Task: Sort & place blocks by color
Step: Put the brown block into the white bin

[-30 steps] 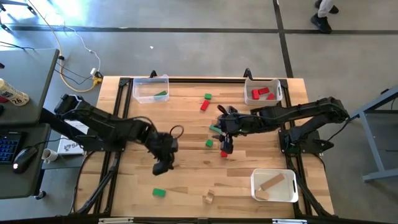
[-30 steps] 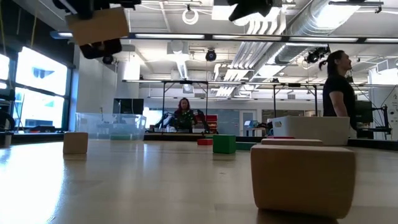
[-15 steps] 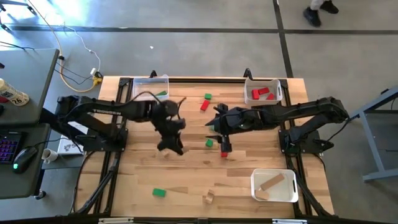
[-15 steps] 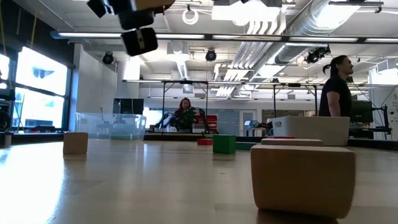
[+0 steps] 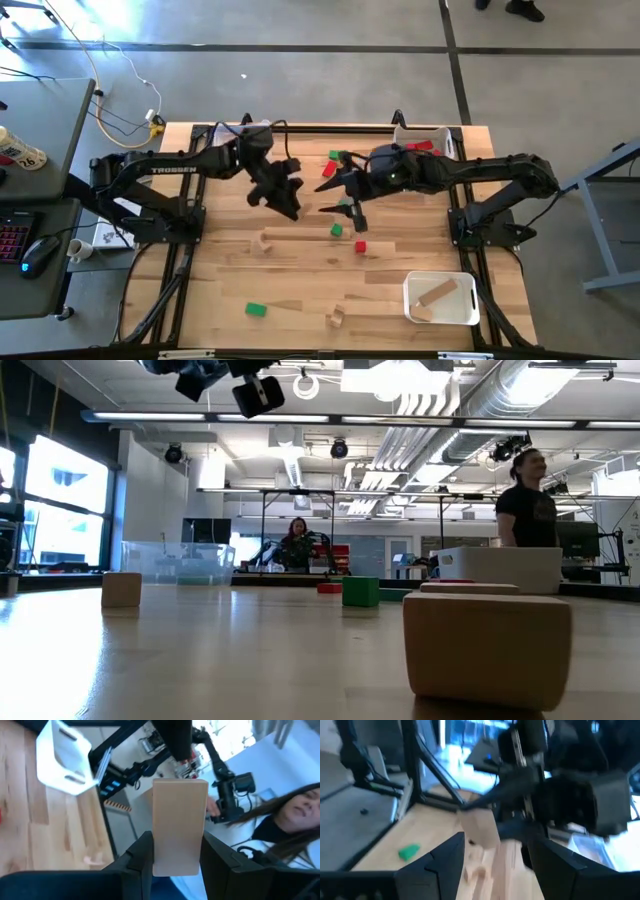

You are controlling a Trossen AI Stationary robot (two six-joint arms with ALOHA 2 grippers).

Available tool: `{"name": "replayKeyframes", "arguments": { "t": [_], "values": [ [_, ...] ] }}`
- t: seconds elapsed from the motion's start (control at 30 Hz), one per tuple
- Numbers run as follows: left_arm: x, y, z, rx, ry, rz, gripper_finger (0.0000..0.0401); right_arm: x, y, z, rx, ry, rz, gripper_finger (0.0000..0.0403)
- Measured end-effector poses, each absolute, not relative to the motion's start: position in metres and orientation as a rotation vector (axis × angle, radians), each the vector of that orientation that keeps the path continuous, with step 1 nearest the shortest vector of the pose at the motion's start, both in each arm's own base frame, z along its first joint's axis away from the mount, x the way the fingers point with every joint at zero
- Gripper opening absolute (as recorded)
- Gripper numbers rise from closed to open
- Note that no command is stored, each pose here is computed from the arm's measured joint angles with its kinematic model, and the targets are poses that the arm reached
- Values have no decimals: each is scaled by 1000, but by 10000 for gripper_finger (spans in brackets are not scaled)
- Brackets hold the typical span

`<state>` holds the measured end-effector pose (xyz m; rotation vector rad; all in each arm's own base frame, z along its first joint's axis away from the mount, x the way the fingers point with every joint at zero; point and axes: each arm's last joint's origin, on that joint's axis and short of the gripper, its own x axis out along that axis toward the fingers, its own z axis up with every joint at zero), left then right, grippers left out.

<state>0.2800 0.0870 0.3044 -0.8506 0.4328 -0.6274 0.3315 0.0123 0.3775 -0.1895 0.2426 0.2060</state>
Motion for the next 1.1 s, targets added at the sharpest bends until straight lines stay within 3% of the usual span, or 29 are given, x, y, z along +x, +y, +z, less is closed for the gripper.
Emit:
{"name": "replayKeyframes", "arguments": {
  "t": [0.33,1.1],
  "values": [
    [283,104,313,-874,363,-704,96,333,-11,392,-187,85,274,204],
    [308,128,327,-850,314,-768,96,332,-19,392,-172,76,328,204]
  ]
}}
